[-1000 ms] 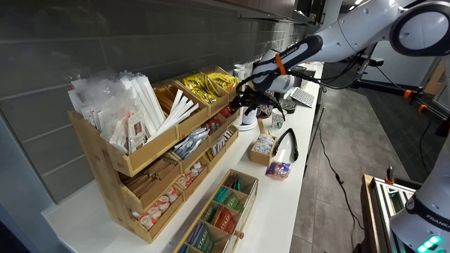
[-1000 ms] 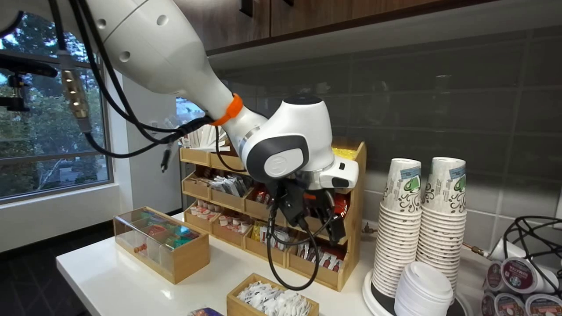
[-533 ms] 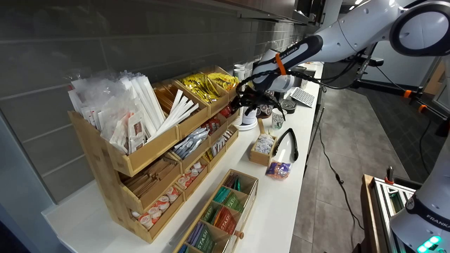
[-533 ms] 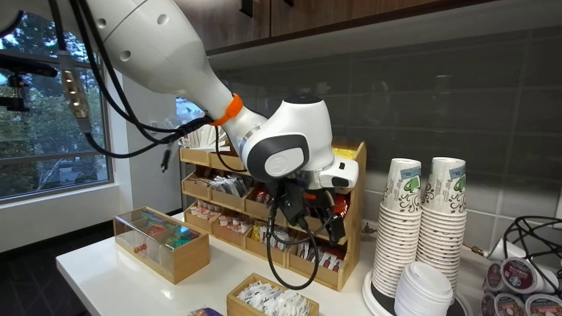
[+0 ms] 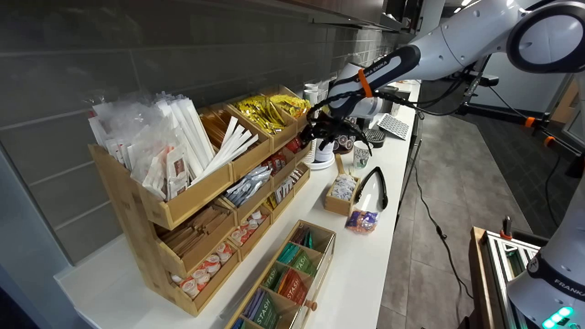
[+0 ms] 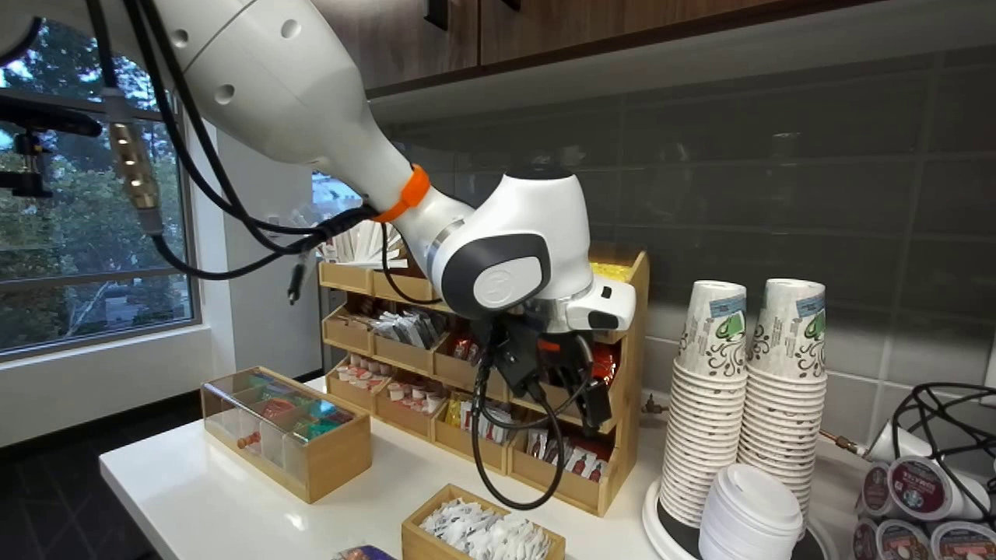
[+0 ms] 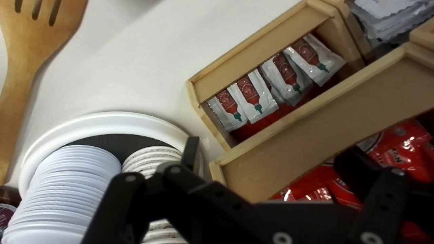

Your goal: Put one red sachet on the counter.

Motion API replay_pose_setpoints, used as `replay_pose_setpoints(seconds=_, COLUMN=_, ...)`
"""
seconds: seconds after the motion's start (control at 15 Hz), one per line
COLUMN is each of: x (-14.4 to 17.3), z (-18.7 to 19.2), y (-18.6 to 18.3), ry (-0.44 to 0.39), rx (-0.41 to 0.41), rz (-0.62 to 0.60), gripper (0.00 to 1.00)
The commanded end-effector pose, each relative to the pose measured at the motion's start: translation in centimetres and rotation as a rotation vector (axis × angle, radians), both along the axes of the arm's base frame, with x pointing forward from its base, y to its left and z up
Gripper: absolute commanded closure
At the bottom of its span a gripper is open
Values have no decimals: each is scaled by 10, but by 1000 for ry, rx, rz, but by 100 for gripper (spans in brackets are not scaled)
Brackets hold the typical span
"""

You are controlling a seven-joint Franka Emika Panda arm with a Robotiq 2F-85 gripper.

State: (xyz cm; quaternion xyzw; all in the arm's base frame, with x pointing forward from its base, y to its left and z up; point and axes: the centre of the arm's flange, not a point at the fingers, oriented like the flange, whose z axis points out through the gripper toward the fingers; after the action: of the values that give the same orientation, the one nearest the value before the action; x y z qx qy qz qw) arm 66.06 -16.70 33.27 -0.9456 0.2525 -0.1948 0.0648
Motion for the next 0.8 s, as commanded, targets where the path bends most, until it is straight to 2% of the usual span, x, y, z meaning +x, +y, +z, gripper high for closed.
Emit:
replay_pose_setpoints(seconds=0.0, x=-8, z=1, y=2, ry=42, rx=-2, rz=9, gripper=0)
replay_pose_setpoints(seconds=0.73, x=-19, z=15, y=8, ry=-108, rx=19, rz=203, gripper=0)
